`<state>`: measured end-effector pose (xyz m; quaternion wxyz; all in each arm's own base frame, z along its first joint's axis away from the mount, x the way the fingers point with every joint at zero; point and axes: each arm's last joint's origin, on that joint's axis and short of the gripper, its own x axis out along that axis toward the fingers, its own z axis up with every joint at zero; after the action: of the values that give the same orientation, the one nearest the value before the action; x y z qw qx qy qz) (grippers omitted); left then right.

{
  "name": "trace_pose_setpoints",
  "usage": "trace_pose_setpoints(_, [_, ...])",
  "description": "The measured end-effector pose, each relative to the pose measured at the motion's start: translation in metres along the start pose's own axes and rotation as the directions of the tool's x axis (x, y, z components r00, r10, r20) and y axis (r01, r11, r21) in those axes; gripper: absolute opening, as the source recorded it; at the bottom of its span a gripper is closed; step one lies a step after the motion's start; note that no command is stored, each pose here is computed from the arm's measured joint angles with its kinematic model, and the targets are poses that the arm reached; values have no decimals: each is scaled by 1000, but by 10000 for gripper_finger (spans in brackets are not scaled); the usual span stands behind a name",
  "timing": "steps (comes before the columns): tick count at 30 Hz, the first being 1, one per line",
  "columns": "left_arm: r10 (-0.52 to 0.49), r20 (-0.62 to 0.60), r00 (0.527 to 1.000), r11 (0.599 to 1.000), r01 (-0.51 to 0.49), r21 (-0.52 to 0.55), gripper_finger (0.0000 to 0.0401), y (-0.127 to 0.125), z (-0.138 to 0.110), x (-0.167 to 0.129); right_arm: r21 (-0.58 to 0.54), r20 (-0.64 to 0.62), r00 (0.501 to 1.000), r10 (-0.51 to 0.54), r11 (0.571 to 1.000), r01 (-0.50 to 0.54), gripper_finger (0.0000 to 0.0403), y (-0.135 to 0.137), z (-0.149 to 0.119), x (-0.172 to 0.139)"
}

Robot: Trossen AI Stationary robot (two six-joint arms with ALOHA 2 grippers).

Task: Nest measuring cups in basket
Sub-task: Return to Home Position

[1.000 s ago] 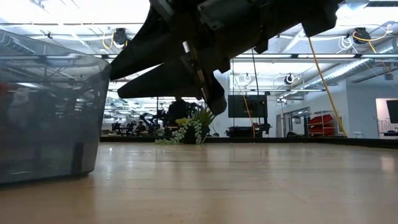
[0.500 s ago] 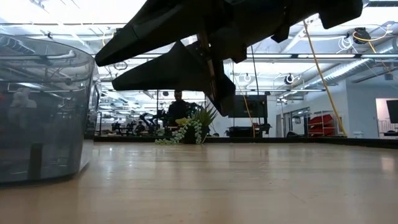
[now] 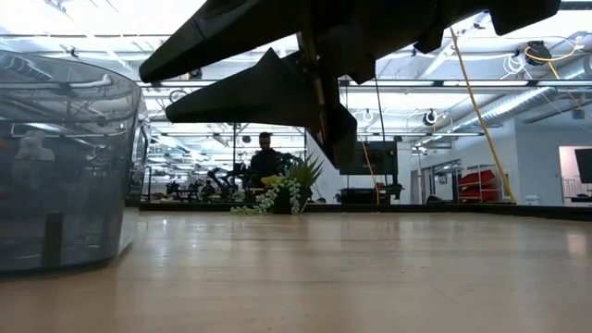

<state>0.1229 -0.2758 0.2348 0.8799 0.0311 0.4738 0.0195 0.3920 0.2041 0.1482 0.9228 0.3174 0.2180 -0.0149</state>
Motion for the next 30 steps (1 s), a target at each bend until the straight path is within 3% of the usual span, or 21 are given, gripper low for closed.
trace_pose_setpoints(7, [66, 181, 981, 997, -59, -43, 97, 26, 10, -29, -21, 21, 1000, -20, 1000, 20, 102, -2, 2, 1])
trace_pose_setpoints(12, [168, 285, 944, 984, -146, -97, 97, 47, 15, -40, -72, 46, 999, -13, 997, 16, 92, -12, 0, 12])
trace_pose_setpoints(19, [229, 314, 922, 973, -205, -106, 97, 62, 17, -42, -117, 76, 997, 28, 993, -19, 72, -22, -2, 24])
trace_pose_setpoints(30, [276, 327, 904, 954, -214, -211, 97, 100, -8, -28, -98, 74, 993, 92, 992, -84, 67, -21, -9, 40])
